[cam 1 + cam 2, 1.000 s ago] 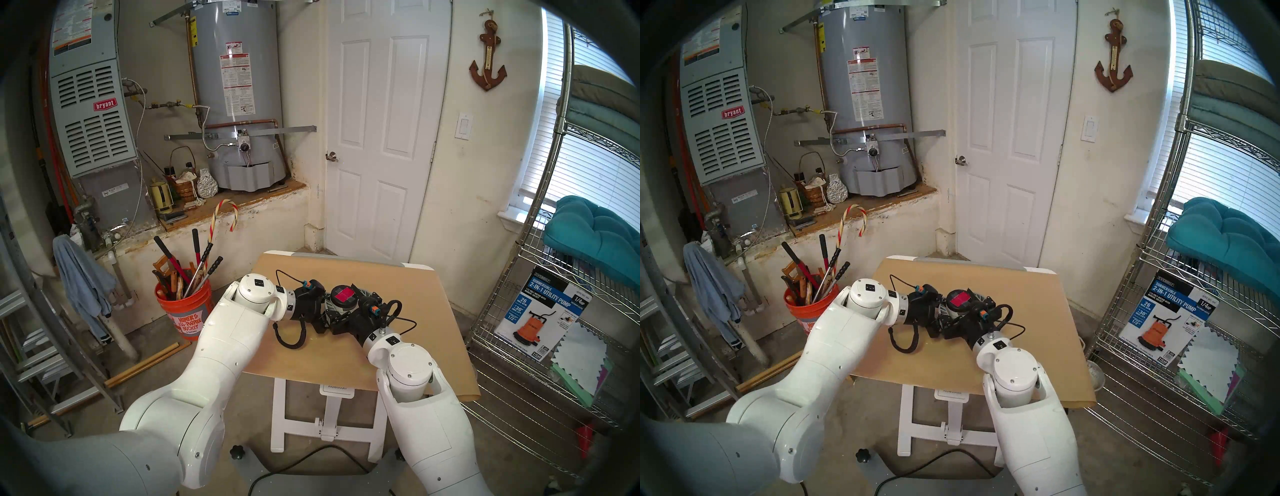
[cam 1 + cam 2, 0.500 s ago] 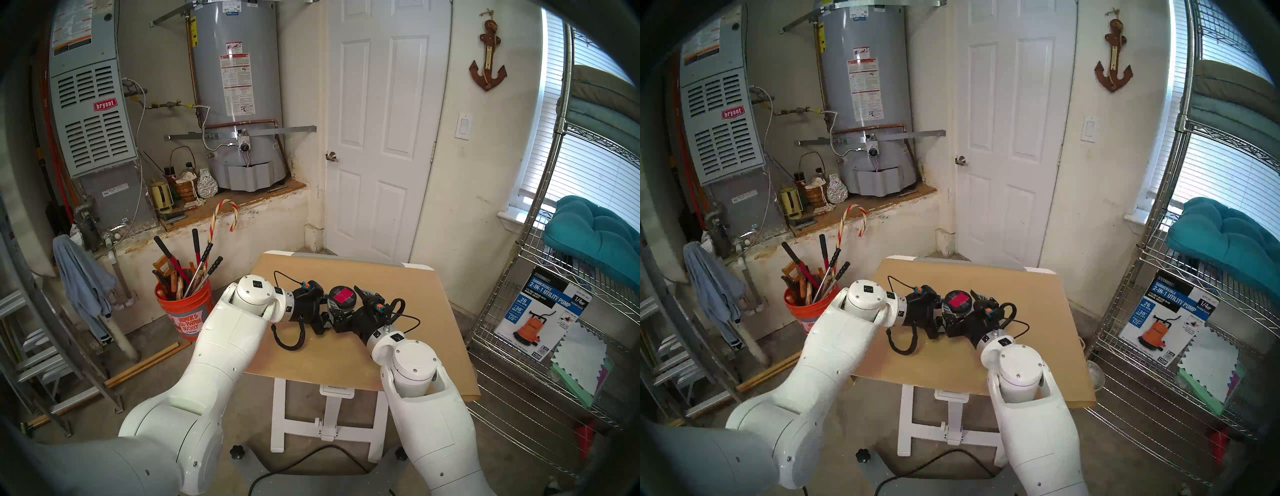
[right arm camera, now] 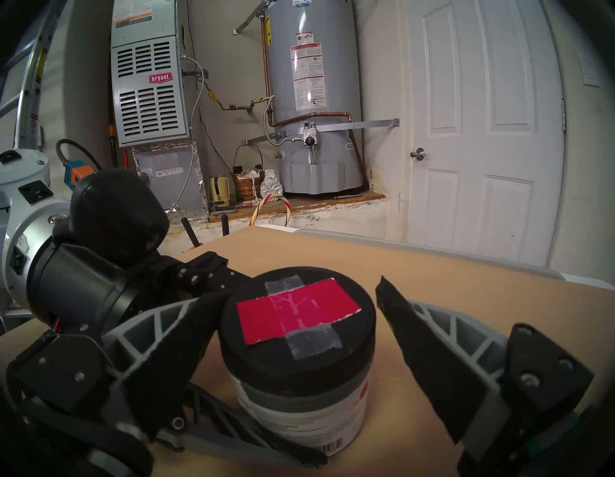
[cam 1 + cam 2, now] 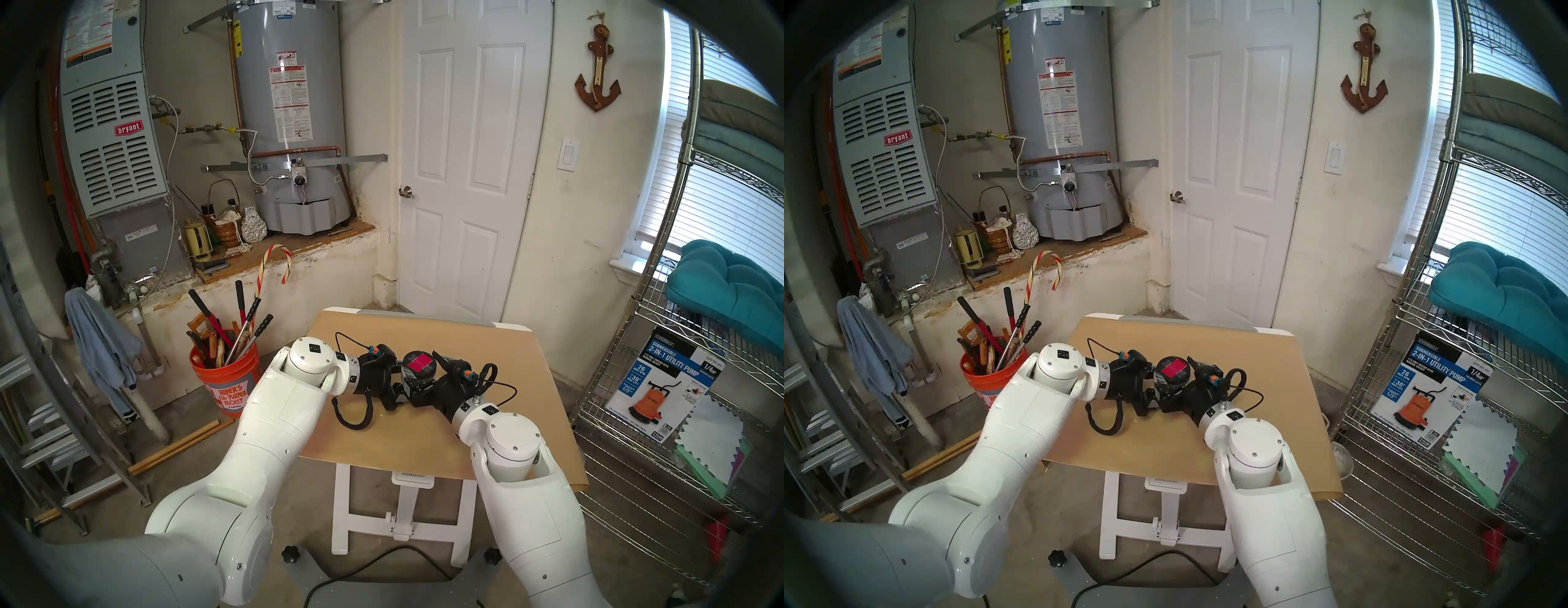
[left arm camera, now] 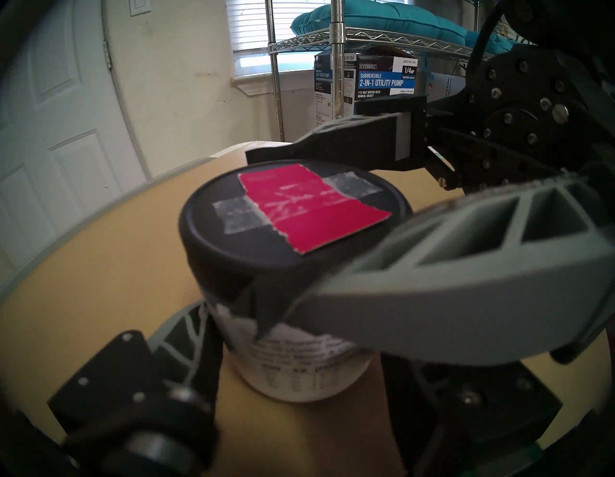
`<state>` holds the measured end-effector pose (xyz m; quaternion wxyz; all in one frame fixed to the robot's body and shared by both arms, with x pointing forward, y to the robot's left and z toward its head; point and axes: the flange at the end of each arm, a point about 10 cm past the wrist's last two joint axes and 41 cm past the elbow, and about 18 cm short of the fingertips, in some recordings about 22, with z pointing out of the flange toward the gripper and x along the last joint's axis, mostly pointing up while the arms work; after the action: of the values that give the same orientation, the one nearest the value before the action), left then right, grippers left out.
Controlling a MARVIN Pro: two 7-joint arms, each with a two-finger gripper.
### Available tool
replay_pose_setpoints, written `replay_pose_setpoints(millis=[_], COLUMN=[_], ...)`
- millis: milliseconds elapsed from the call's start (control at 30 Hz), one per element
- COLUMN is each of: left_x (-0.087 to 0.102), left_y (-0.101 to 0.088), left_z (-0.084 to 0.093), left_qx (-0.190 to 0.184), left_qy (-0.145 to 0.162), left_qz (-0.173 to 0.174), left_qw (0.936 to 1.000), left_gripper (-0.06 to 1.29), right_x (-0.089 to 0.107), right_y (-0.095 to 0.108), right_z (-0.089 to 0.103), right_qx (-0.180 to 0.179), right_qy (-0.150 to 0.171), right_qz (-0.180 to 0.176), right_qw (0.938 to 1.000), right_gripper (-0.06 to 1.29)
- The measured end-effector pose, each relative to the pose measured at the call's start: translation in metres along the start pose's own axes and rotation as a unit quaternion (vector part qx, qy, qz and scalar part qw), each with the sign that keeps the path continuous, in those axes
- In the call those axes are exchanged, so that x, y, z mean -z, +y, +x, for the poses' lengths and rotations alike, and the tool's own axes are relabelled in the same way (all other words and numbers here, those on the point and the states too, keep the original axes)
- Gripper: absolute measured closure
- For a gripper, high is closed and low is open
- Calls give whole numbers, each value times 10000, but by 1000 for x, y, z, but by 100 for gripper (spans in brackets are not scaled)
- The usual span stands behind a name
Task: Open paint jar
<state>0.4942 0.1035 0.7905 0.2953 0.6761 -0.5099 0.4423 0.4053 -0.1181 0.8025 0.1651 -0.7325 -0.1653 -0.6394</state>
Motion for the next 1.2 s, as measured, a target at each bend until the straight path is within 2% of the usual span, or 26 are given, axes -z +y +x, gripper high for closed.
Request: replay_pose_setpoints(millis=[333, 400, 467, 900, 1200], left_x=[1, 1, 1, 9, 15], left_y=[-1, -1, -2, -9, -15], left_z=[-1, -1, -1, -2, -5], left_qx=[24, 24, 26, -17, -37], left_qy=[-4, -8, -13, -79, -95], left_qz=[-20, -28, -40, -230, -343], left_qw=[10000, 10000, 10000, 9997, 9994], left_gripper=[50, 50, 50, 50, 50], right_x=[-1, -2, -2, -6, -14], right_y=[2, 3, 5, 16, 29], right_z=[1, 1, 1, 3, 4], right_qx=[178, 236, 287, 452, 575], right_qy=[-46, -58, -67, -105, -118], right_qz=[161, 208, 259, 847, 1458], right_qw=[9997, 9995, 9992, 9953, 9876], right_gripper=[3, 35, 41, 48, 55])
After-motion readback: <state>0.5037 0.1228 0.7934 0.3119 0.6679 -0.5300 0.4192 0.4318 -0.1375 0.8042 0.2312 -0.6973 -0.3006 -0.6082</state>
